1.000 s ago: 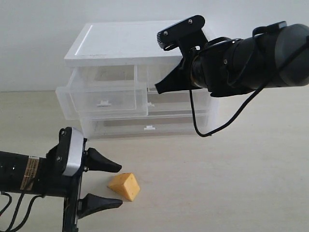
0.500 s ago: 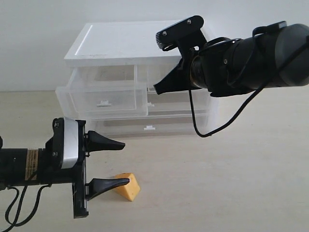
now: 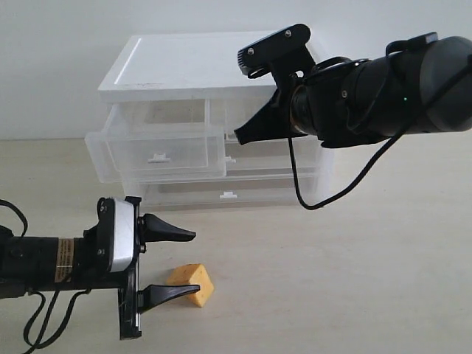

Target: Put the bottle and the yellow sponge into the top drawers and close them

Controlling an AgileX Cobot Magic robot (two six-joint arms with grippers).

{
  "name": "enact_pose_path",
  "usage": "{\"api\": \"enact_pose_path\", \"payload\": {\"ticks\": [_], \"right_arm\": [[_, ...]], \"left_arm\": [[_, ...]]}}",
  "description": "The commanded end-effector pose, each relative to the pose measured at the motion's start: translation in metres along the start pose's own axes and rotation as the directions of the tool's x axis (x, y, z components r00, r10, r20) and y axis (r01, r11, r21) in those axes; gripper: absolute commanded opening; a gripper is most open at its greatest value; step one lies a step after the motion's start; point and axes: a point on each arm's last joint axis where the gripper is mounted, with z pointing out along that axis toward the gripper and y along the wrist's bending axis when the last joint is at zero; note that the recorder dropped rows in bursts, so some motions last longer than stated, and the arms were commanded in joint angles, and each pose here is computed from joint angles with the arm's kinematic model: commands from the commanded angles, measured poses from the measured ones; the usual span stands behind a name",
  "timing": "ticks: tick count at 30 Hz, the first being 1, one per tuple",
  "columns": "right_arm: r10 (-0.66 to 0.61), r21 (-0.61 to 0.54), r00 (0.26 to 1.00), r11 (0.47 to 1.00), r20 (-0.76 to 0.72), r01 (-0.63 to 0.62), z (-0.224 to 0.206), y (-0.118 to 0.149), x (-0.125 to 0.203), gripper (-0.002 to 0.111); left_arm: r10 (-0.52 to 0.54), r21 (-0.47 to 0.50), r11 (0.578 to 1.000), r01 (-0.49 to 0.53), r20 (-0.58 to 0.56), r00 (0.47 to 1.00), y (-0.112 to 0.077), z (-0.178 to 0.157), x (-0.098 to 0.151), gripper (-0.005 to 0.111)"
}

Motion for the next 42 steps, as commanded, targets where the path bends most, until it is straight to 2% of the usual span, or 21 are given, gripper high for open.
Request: {"api": "enact_pose_path", "payload": {"ticks": [1, 8, 15, 18, 20, 22, 23, 24, 27, 30, 31, 34, 37, 38, 39, 42], "right_arm": [[-0.003, 0.0, 1.0, 1.0, 0.005, 0.003, 0.0, -0.001, -0.001, 0.0], [-0.002, -0.002, 1.0, 1.0, 0.005, 0.002, 0.0, 0.0, -0.001, 0.0], [-0.002, -0.002, 1.0, 1.0, 0.005, 0.002, 0.0, 0.0, -0.001, 0.0], [-0.015, -0.002, 1.0, 1.0, 0.005, 0.015, 0.0, 0.0, -0.001, 0.0], [-0.026, 0.004, 1.0, 1.0, 0.004, 0.026, 0.0, -0.001, -0.001, 0.0], [-0.026, 0.009, 1.0, 1.0, 0.003, 0.026, 0.0, -0.001, -0.001, 0.0], [-0.031, 0.009, 1.0, 0.999, 0.003, 0.031, 0.0, -0.001, -0.001, 0.0], [-0.031, 0.009, 1.0, 0.999, 0.003, 0.031, 0.0, -0.001, -0.001, 0.0], [-0.031, 0.009, 1.0, 0.999, 0.003, 0.031, 0.0, -0.001, -0.001, 0.0], [-0.031, 0.009, 1.0, 0.999, 0.003, 0.031, 0.0, -0.001, -0.001, 0.0], [-0.031, 0.009, 1.0, 0.999, 0.003, 0.031, 0.0, -0.001, -0.001, 0.0], [-0.016, 0.007, 1.0, 1.0, -0.003, 0.016, 0.0, -0.001, 0.0, 0.0], [0.01, 0.002, 1.0, 1.0, -0.013, -0.01, 0.0, -0.001, 0.0, 0.0], [0.012, 0.002, 1.0, 1.0, -0.014, -0.012, 0.0, -0.001, 0.001, 0.0], [0.012, 0.002, 1.0, 1.0, -0.014, -0.012, 0.0, -0.001, 0.001, 0.0], [0.012, 0.002, 1.0, 1.0, -0.014, -0.012, 0.0, -0.001, 0.001, 0.0]], "left_arm": [[-0.035, 0.008, 0.999, 0.035, -0.005, 0.999, 0.001, 0.006, 0.004, 0.064], [-0.054, 0.053, 0.997, 0.055, -0.014, 0.998, -0.006, 0.012, 0.015, 0.064], [-0.065, 0.027, 0.998, 0.065, -0.01, 0.998, -0.004, 0.012, 0.015, 0.064], [-0.16, 0.015, 0.987, 0.159, 0.089, 0.983, 0.001, 0.01, 0.002, 0.053], [-0.254, -0.04, 0.965, 0.258, 0.073, 0.964, 0.015, 0.002, -0.011, 0.05], [-0.416, -0.122, 0.902, 0.413, 0.005, 0.909, 0.029, -0.009, -0.022, 0.05], [-0.459, -0.151, 0.88, 0.451, -0.022, 0.888, 0.033, -0.014, -0.027, 0.05], [-0.469, -0.156, 0.876, 0.457, -0.052, 0.882, 0.034, -0.018, -0.033, 0.05], [-0.505, -0.105, 0.863, 0.494, -0.17, 0.846, 0.029, -0.03, -0.045, 0.05], [-0.616, -0.017, 0.77, 0.638, -0.28, 0.736, 0.015, -0.034, -0.05, 0.05], [-0.614, -0.003, 0.762, 0.648, -0.321, 0.721, 0.01, -0.034, -0.049, 0.05], [-0.604, -0.075, 0.772, 0.631, -0.393, 0.693, 0.006, -0.024, -0.04, 0.05], [-0.69, -0.174, 0.714, 0.678, -0.345, 0.637, 0.013, -0.009, -0.038, 0.05], [-0.72, -0.184, 0.686, 0.704, -0.315, 0.618, 0.016, -0.003, -0.039, 0.05], [-0.73, -0.18, 0.675, 0.716, -0.299, 0.614, 0.017, 0.002, -0.041, 0.05], [-0.714, -0.177, 0.692, 0.7, -0.315, 0.626, 0.017, 0.015, -0.044, 0.05]]}}
